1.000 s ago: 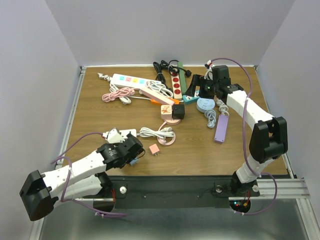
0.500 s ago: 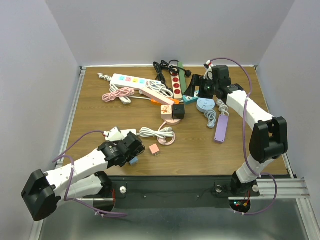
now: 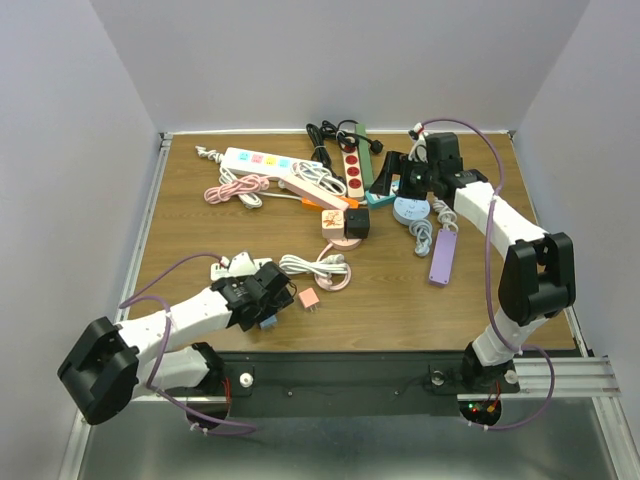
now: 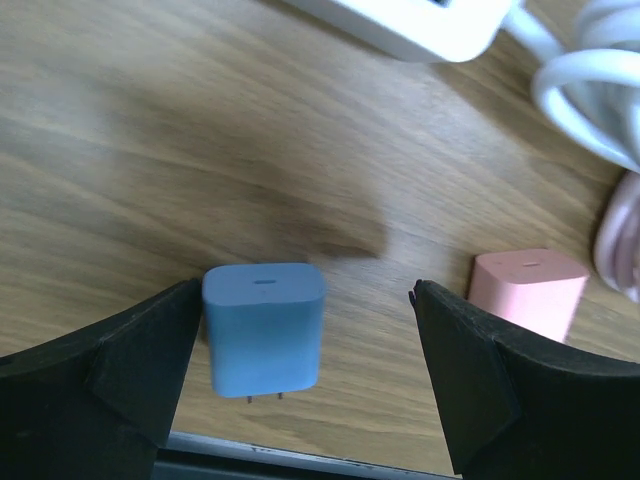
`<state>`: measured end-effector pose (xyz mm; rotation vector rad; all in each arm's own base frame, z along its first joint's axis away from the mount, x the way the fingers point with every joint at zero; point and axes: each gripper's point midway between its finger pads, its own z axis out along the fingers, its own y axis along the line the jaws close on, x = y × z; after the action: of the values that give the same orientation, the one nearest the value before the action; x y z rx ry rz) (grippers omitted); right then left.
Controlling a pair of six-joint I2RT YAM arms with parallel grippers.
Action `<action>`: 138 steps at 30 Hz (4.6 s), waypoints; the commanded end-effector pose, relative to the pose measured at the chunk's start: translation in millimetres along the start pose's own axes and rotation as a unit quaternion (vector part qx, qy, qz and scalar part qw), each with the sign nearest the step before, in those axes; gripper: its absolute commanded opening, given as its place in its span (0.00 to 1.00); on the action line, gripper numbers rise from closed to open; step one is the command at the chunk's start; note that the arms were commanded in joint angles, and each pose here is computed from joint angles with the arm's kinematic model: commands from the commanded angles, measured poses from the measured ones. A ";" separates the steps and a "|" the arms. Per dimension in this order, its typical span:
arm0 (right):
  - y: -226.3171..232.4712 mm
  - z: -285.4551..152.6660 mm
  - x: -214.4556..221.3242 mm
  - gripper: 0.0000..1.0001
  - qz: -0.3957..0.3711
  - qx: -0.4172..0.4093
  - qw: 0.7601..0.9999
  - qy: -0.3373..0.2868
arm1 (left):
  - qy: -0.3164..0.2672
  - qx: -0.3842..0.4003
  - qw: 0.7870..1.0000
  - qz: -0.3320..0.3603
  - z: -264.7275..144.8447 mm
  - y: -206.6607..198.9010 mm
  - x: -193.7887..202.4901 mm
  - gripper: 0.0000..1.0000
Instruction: Insert the plug
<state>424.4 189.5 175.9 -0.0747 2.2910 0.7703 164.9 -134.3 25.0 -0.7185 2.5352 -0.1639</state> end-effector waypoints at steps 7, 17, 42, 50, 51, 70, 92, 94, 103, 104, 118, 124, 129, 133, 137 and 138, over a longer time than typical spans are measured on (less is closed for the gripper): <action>3.4 -5.0 -14.5 0.92 -0.008 -0.016 1.000 -0.025 | 0.037 0.043 0.998 0.037 0.0 -16.7 13.0 0.86; 4.0 -5.0 -13.3 0.91 -0.004 -0.019 1.000 -0.023 | 0.081 0.063 0.992 0.076 4.5 -16.2 35.7 0.54; 47.6 -25.0 29.9 0.89 -0.007 -0.166 0.985 0.056 | -0.079 0.222 0.939 0.249 -35.3 -135.4 -29.3 0.00; 92.6 -35.3 65.8 0.82 -0.065 -0.258 0.956 0.122 | -0.133 0.333 0.886 0.294 -66.1 -166.7 -37.9 0.00; 95.5 -33.5 71.5 0.81 -0.071 -0.257 0.955 0.129 | -0.129 0.349 0.874 0.312 -69.0 -170.5 -34.0 0.00; 123.0 -19.2 148.0 0.61 -0.079 -0.294 0.920 0.248 | -0.132 0.458 0.794 0.379 -91.7 -209.4 -30.2 0.00; 152.6 -22.8 192.8 0.40 -0.077 -0.347 0.879 0.316 | -0.151 0.441 0.800 0.378 -89.4 -210.6 -42.0 0.00; 153.6 -25.0 194.1 0.21 -0.074 -0.353 0.876 0.320 | -0.155 0.436 0.804 0.374 -88.4 -209.9 -45.6 0.00; 143.4 -10.6 190.3 0.00 -0.073 -0.304 0.897 0.314 | -0.169 0.413 0.829 0.338 -81.5 -201.0 -69.3 0.52; 141.1 -6.6 183.5 0.00 -0.071 -0.297 0.902 0.306 | -0.170 0.410 0.831 0.334 -80.2 -198.9 -71.2 0.67; 122.0 47.4 56.4 0.00 -0.068 -0.257 0.946 0.184 | -0.182 0.254 0.931 0.189 -55.8 -121.6 -110.9 0.91; 130.8 46.0 38.2 0.00 -0.081 -0.263 0.948 0.163 | -0.143 0.166 0.976 -0.004 -40.6 -68.6 -100.7 0.93; 131.7 37.3 29.1 0.00 -0.088 -0.266 0.948 0.150 | -0.140 0.136 0.979 -0.058 -42.4 -53.4 -101.0 0.94; 132.1 32.7 28.0 0.00 -0.093 -0.272 0.947 0.147 | -0.120 0.088 0.981 -0.125 -26.0 -29.3 -90.0 0.99; 135.9 25.9 27.0 0.00 -0.099 -0.279 0.944 0.144 | -0.125 0.082 0.975 -0.164 -8.9 -23.9 -88.8 0.99; 135.9 25.2 28.0 0.00 -0.098 -0.280 0.944 0.145 | -0.132 0.078 0.974 -0.167 -9.0 -24.5 -92.7 0.99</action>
<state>386.4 321.7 177.2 -0.6532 2.3148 1.3387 234.1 -120.4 83.8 -0.8810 2.1898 -0.3969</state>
